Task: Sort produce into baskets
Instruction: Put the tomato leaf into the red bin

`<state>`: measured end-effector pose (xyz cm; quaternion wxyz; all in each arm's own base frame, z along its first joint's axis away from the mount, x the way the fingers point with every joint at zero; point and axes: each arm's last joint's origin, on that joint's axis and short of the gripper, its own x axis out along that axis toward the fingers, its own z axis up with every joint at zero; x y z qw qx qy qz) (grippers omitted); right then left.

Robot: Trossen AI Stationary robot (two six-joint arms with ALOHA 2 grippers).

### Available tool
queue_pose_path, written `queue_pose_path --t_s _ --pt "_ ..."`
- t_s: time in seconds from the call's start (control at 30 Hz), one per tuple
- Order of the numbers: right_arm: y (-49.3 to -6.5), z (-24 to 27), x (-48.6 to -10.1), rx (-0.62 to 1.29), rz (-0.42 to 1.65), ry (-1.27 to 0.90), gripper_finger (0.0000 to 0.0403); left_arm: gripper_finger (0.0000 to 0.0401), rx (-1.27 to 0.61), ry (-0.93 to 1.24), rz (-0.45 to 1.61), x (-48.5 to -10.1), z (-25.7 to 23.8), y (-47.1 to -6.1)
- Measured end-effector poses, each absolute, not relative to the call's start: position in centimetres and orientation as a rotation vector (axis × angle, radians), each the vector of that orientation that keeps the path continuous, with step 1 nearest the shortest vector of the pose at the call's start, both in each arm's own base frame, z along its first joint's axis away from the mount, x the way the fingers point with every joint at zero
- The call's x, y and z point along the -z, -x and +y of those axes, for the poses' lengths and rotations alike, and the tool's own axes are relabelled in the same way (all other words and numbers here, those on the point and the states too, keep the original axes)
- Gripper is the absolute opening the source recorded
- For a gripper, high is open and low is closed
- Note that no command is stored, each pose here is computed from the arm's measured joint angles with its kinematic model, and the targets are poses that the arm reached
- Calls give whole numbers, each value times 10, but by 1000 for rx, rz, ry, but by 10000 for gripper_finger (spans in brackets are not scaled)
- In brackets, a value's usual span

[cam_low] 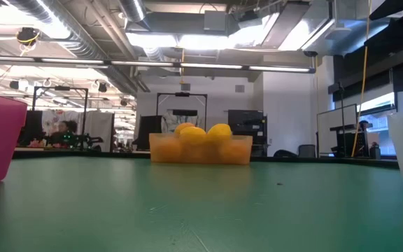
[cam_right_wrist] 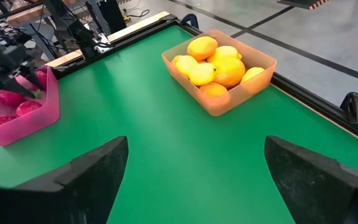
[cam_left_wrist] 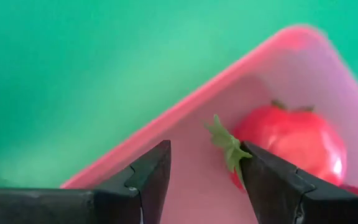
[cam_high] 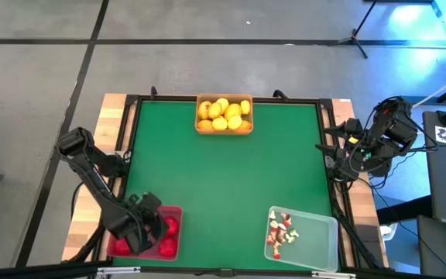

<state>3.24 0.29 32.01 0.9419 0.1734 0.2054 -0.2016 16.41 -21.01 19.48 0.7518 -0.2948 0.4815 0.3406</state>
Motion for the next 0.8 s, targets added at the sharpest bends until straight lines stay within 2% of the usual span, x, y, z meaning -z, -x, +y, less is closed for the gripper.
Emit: queue_pose_path --t_s 0.5,0.7,0.8 --pt "-32 3 -320 411 426 -349 374 185 -906 673 893 -192 -195 -162" --pt "-32 3 -319 398 453 -359 374 185 -881 757 731 -204 -199 -163" --pt "-32 3 -319 398 453 -359 374 185 -885 753 730 -205 -197 -165"
